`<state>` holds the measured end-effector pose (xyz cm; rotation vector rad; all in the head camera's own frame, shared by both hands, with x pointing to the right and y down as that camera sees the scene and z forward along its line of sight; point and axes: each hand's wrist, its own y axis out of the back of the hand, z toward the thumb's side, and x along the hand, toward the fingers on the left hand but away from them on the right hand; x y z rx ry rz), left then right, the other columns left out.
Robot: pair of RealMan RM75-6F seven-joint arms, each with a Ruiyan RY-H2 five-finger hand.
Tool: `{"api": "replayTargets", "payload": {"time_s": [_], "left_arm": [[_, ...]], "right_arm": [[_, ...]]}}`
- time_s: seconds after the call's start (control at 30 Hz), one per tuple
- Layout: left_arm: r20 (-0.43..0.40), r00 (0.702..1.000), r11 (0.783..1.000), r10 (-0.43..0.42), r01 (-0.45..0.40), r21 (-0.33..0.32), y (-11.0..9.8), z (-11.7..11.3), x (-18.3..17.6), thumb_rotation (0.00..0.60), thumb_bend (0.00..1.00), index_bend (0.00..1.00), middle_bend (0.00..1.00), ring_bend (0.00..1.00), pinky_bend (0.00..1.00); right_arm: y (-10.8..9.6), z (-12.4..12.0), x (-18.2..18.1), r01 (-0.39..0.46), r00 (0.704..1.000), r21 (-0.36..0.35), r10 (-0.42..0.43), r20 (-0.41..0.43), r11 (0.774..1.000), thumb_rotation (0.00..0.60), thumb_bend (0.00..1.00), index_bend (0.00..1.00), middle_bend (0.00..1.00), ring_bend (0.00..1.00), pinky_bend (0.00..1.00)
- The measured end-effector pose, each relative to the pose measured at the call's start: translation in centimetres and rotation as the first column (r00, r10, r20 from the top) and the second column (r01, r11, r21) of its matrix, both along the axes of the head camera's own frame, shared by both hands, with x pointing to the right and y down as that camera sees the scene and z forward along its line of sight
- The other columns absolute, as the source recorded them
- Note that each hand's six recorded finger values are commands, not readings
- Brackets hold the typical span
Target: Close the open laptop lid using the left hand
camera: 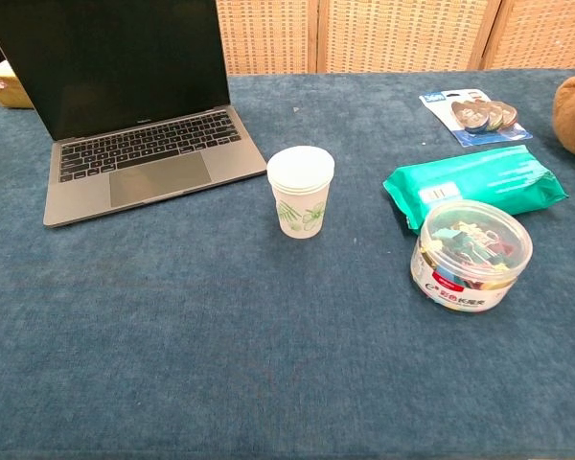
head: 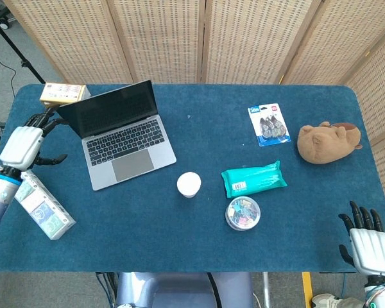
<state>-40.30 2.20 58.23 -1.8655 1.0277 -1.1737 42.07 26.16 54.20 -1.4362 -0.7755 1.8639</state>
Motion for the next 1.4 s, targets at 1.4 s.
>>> {"api": "replayTargets", "payload": {"time_s": [1.4], "left_arm": [[0.14,0.981,0.99,0.135,-0.138,0.013,-6.1,2.9,4.1,0.6,0.19,0.27,0.08,0.13,0.14]], "right_arm": [[1.7,-1.7,2.3,-0.077,0.996,0.012,0.078,-0.051,0.997,0.6,0.37,0.21,0.0,0.0,0.0]]}}
